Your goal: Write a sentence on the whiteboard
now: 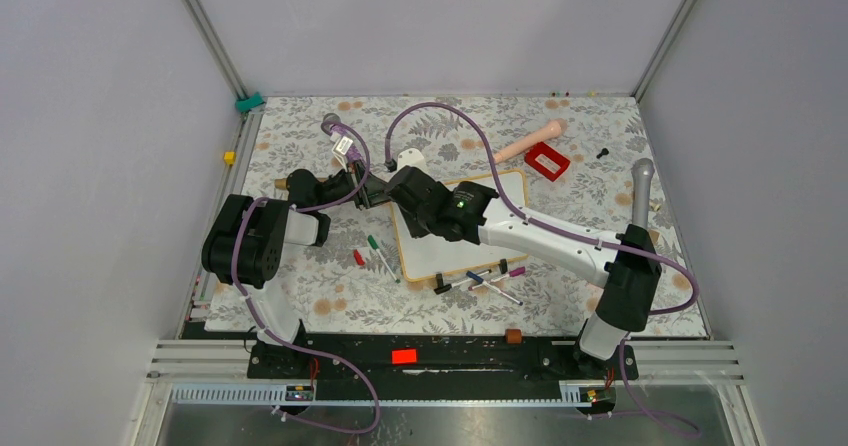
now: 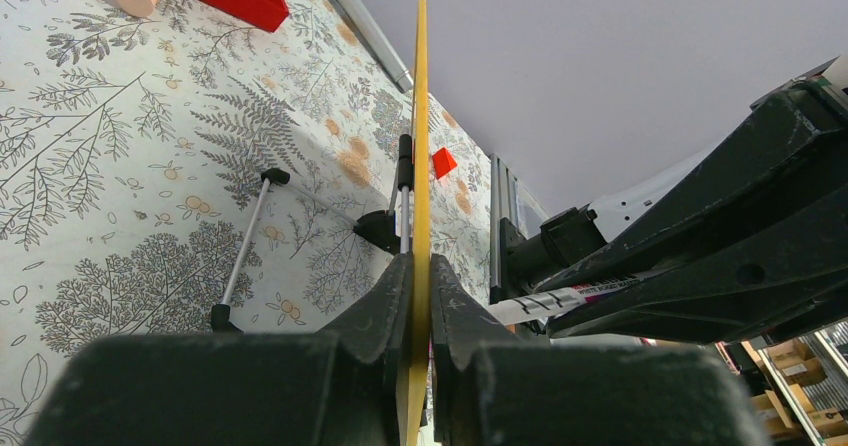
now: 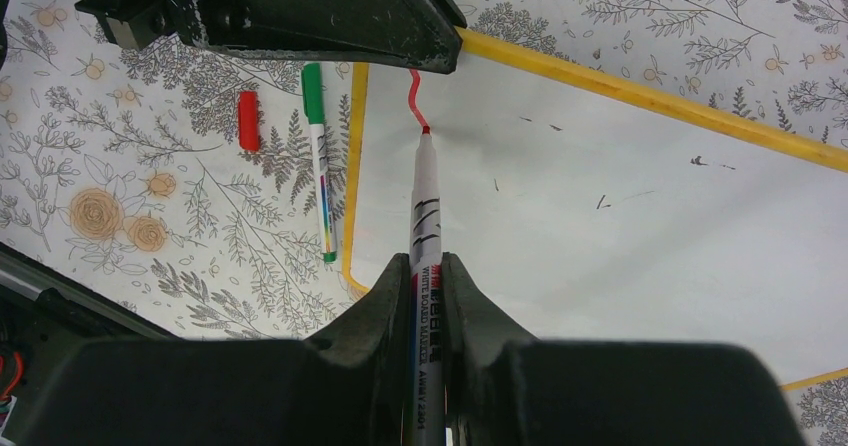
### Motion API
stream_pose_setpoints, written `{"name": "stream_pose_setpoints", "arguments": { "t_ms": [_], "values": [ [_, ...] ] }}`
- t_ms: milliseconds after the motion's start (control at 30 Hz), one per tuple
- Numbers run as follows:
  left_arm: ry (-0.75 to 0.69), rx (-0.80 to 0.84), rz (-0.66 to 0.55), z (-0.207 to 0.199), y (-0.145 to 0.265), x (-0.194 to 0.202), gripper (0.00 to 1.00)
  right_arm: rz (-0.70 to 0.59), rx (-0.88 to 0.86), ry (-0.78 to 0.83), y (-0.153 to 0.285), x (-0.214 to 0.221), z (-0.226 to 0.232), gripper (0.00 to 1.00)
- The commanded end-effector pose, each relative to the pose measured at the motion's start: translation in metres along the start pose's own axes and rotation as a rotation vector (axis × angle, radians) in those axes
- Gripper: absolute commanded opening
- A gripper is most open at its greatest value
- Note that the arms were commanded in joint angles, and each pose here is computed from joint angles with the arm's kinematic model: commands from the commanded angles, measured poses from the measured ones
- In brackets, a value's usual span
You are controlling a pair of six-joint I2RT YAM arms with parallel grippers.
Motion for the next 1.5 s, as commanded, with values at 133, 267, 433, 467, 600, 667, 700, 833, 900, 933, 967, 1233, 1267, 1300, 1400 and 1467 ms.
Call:
{"name": "stream_pose_setpoints", "arguments": {
  "t_ms": [133,267,433,467,600,667,700,833,900,933,967,1233,1267,1300,1400,1467],
  "values": [
    [-0.070,0.054,0.029,-0.011,0.000,-0.001,0.01,-0.050,0.062,-0.010,0.008,-0.010,-0.008,0.00],
    [-0.069,0.053,0.029,-0.011,0.000,-0.001,0.01,-0.064,0.074,-0.001,0.006,-0.015,-0.007,0.00],
    [-0.072,0.055,0.029,-0.011,0.000,-0.002,0.01,-0.086,0.086,0.010,0.005,-0.024,-0.006,0.00],
    [-0.072,0.055,0.029,-0.011,0.000,-0.001,0.01,-0.088,0.085,0.013,0.006,-0.025,-0.005,0.00],
    [-0.072,0.054,0.028,-0.011,0.001,-0.002,0.01,-0.094,0.038,0.013,0.012,-0.029,-0.001,0.00],
    [-0.072,0.054,0.028,-0.011,0.001,-0.002,0.01,-0.119,0.021,0.002,0.016,-0.031,-0.002,0.00],
    [-0.072,0.054,0.028,-0.011,0.001,-0.001,0.01,-0.131,0.023,-0.001,0.018,-0.032,-0.003,0.00],
    [-0.071,0.052,0.027,-0.010,0.001,-0.002,0.01,-0.132,0.057,0.011,0.016,-0.034,-0.006,0.00],
    [-0.072,0.054,0.028,-0.010,0.000,-0.002,0.01,-0.123,0.065,0.014,0.014,-0.035,-0.005,0.00],
    [-0.072,0.055,0.029,-0.011,0.000,-0.002,0.01,-0.120,0.069,0.013,0.013,-0.034,-0.005,0.00],
    [-0.071,0.054,0.029,-0.011,0.001,-0.002,0.01,-0.119,0.070,0.014,0.013,-0.034,-0.005,0.00],
    [-0.073,0.055,0.029,-0.011,0.001,-0.002,0.01,-0.096,0.067,0.021,0.008,-0.029,-0.004,0.00],
    [-0.074,0.055,0.028,-0.011,0.001,-0.002,0.01,-0.090,0.068,0.021,0.007,-0.027,-0.004,0.00],
    [-0.074,0.054,0.028,-0.011,0.001,-0.002,0.01,-0.086,0.068,0.022,0.007,-0.026,-0.004,0.00],
    [-0.074,0.054,0.028,-0.011,0.001,-0.002,0.01,-0.069,0.066,0.023,0.005,-0.021,-0.005,0.00],
    [-0.075,0.054,0.027,-0.011,0.001,-0.002,0.01,-0.059,0.062,0.020,0.005,-0.018,-0.005,0.00]
  ]
}}
Point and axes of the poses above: each gripper's point midway between its finger pads, its own y axis back along the fingers, its own z axis along the line the jaws close on, x = y × z, the point moved 7 cm from there along y, back along the fingers, and after that the axes turned 6 degrees about -y, right-handed, at the moved point
